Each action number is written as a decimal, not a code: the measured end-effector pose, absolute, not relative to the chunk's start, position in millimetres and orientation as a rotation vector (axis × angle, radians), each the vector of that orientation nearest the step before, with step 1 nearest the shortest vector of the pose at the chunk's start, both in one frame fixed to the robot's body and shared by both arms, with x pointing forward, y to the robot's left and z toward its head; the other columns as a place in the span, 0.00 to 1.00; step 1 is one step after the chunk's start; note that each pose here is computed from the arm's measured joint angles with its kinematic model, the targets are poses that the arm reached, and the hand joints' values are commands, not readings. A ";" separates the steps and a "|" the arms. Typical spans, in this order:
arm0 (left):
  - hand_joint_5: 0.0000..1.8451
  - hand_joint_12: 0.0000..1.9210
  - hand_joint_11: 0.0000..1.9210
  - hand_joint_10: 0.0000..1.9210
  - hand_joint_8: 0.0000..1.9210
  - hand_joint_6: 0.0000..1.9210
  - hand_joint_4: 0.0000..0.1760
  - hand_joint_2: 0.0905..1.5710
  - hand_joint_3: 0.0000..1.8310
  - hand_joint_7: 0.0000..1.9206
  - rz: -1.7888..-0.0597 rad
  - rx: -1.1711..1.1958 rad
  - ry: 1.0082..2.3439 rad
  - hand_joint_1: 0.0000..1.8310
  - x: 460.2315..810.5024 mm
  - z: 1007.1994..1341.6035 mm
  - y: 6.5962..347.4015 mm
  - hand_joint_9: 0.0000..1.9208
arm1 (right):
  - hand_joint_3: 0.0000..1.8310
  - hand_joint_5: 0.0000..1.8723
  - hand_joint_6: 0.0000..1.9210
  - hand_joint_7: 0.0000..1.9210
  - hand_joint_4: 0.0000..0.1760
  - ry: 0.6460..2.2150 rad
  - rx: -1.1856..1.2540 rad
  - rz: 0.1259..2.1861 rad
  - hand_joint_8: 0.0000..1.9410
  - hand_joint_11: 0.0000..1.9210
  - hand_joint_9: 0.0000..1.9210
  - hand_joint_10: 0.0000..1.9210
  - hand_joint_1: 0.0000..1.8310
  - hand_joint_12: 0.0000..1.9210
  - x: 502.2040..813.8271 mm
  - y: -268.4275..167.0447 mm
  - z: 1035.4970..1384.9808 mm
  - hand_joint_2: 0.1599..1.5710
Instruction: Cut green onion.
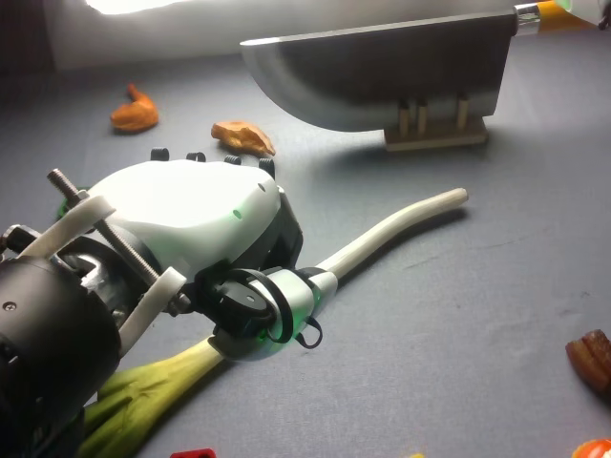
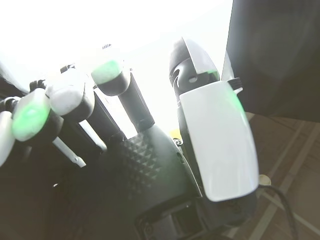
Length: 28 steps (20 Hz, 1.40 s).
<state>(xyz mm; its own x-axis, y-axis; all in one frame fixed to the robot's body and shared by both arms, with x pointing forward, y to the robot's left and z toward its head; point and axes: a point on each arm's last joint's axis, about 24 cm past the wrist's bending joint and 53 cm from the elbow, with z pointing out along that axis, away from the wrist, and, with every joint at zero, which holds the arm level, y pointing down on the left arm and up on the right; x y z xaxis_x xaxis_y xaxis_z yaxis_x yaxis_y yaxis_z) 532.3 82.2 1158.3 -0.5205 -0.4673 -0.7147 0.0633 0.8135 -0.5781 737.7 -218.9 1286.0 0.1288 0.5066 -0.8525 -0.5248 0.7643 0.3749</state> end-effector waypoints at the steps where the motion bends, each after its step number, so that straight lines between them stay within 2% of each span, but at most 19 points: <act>1: 0.17 0.54 0.00 0.04 0.01 0.02 0.18 0.81 0.05 0.16 -0.681 -0.309 2.025 0.17 532.2 1156.9 83.5 0.18 | 0.06 0.04 0.06 0.06 0.05 1.232 -0.019 0.748 0.02 0.00 0.03 0.09 0.01 0.22 737.8 -218.8 1285.7 0.68; 2: 0.18 0.53 0.00 0.01 0.00 0.00 0.18 0.84 0.01 0.17 -0.675 -0.329 2.034 0.16 531.8 1154.3 85.8 0.18 | 0.02 0.05 0.02 0.06 0.08 1.235 -0.020 0.744 0.00 0.00 0.04 0.04 0.04 0.20 738.1 -218.9 1285.1 0.72; 3: 0.17 0.52 0.00 0.01 0.00 0.00 0.18 0.84 0.01 0.16 -0.671 -0.333 2.034 0.15 532.1 1154.0 86.8 0.18 | 0.00 0.06 0.01 0.08 0.00 1.237 -0.022 0.743 0.00 0.00 0.06 0.03 0.06 0.20 738.2 -218.7 1284.6 0.73; 4: 0.17 0.50 0.00 0.00 0.00 0.00 0.16 0.85 0.01 0.16 -0.670 -0.333 2.029 0.16 532.8 1155.3 87.2 0.18 | 0.00 0.09 0.01 0.10 0.00 1.237 -0.021 0.743 0.00 0.00 0.08 0.02 0.06 0.29 738.2 -218.7 1284.7 0.72; 5: 0.18 0.50 0.00 0.01 0.01 0.00 0.13 0.84 0.00 0.18 -0.668 -0.335 2.027 0.18 533.1 1155.6 87.7 0.19 | 0.00 0.08 0.01 0.08 0.05 1.230 -0.021 0.744 0.00 0.00 0.06 0.01 0.05 0.23 737.7 -218.9 1286.2 0.71; 6: 0.15 0.47 0.00 0.00 0.00 0.00 0.06 0.86 0.01 0.17 -0.667 -0.339 2.029 0.13 533.1 1155.1 88.1 0.17 | 0.00 0.05 0.00 0.05 0.01 1.226 -0.026 0.742 0.00 0.00 0.03 0.00 0.03 0.13 737.2 -219.4 1287.4 0.72; 7: 0.15 0.43 0.00 0.00 0.00 0.00 0.00 0.87 0.00 0.18 -0.666 -0.348 2.034 0.15 532.7 1153.8 88.8 0.18 | 0.00 0.05 0.00 0.05 0.00 1.226 -0.033 0.728 0.00 0.00 0.02 0.00 0.07 0.10 737.4 -219.6 1287.2 0.71; 9: 0.15 0.42 0.00 0.00 0.00 0.00 0.00 0.87 0.00 0.18 -0.660 -0.364 2.037 0.15 533.0 1152.9 91.0 0.18 | 0.00 0.05 0.00 0.05 0.00 1.228 -0.033 0.707 0.00 0.00 0.02 0.00 0.08 0.09 738.6 -222.7 1286.9 0.70; 10: 0.13 0.36 0.00 0.00 0.00 0.00 0.00 0.86 0.00 0.14 -0.653 -0.368 2.034 0.16 533.7 1153.0 92.6 0.14 | 0.00 0.05 0.00 0.03 0.06 1.226 -0.026 0.704 0.00 0.00 0.02 0.00 0.04 0.04 739.7 -226.0 1287.8 0.70; 12: 0.11 0.25 0.00 0.00 0.00 0.00 0.00 0.85 0.00 0.11 -0.629 -0.401 2.037 0.20 534.4 1150.2 99.3 0.10 | 0.00 0.04 0.00 0.03 0.14 1.268 -0.019 0.735 0.00 0.00 0.03 0.00 0.01 0.03 744.8 -230.0 1281.3 0.69; 15: 0.08 0.20 0.00 0.00 0.00 0.00 0.03 0.86 0.00 0.09 -0.589 -0.442 2.037 0.19 533.7 1147.5 108.5 0.07 | 0.00 0.00 0.00 0.00 0.10 1.414 -0.012 0.753 0.00 0.00 0.00 0.00 0.02 0.00 757.5 -231.0 1250.6 0.68; 18: 0.09 0.20 0.00 0.00 0.00 0.00 0.04 0.85 0.00 0.08 -0.536 -0.496 2.041 0.21 530.6 1143.1 120.5 0.06 | 0.00 0.00 0.00 0.00 0.01 1.478 -0.041 0.735 0.00 0.00 0.00 0.00 0.22 0.00 761.6 -229.8 1235.7 0.62; 19: 0.09 0.17 0.00 0.00 0.00 0.00 0.06 0.85 0.00 0.08 -0.512 -0.520 2.044 0.19 528.0 1140.9 125.6 0.06 | 0.00 0.00 0.00 0.00 0.02 1.485 -0.052 0.726 0.00 0.00 0.00 0.00 0.35 0.00 764.0 -229.5 1233.0 0.61; 21: 0.08 0.15 0.00 0.00 0.00 0.00 0.07 0.86 0.00 0.07 -0.483 -0.547 2.049 0.17 525.3 1138.0 131.4 0.06 | 0.00 0.00 0.00 0.00 0.07 1.487 -0.049 0.718 0.00 0.00 0.00 0.00 0.43 0.00 769.3 -230.8 1230.3 0.59; 22: 0.08 0.15 0.00 0.00 0.00 0.00 0.08 0.85 0.00 0.08 -0.468 -0.550 2.048 0.19 525.0 1136.7 132.9 0.05 | 0.00 0.00 0.00 0.00 0.21 1.489 -0.033 0.723 0.00 0.00 0.00 0.00 0.46 0.00 774.6 -232.5 1228.5 0.59; 24: 0.08 0.16 0.00 0.00 0.00 0.00 0.02 0.86 0.00 0.08 -0.457 -0.549 2.056 0.18 523.1 1133.2 130.9 0.06 | 0.00 0.00 0.00 0.00 0.23 1.497 -0.010 0.742 0.00 0.00 0.00 0.00 0.47 0.00 781.8 -233.9 1224.9 0.60; 25: 0.08 0.15 0.00 0.00 0.00 0.00 0.11 0.85 0.00 0.08 -0.455 -0.550 2.057 0.20 522.7 1132.4 130.4 0.06 | 0.00 0.00 0.00 0.00 0.31 1.499 0.000 0.749 0.00 0.00 0.00 0.00 0.51 0.00 783.8 -234.3 1223.8 0.59; 27: 0.07 0.14 0.00 0.00 0.00 0.00 0.07 0.85 0.00 0.06 -0.453 -0.561 2.067 0.22 521.1 1127.5 128.1 0.05 | 0.00 0.00 0.00 0.00 0.23 1.520 0.031 0.798 0.00 0.00 0.00 0.00 0.54 0.00 790.2 -230.3 1216.8 0.59; 28: 0.08 0.19 0.00 0.00 0.00 0.00 0.08 0.85 0.00 0.08 -0.452 -0.559 2.065 0.23 521.0 1126.7 128.2 0.06 | 0.00 0.00 0.00 0.00 0.19 1.532 0.043 0.815 0.00 0.00 0.00 0.00 0.56 0.00 792.5 -228.1 1213.2 0.58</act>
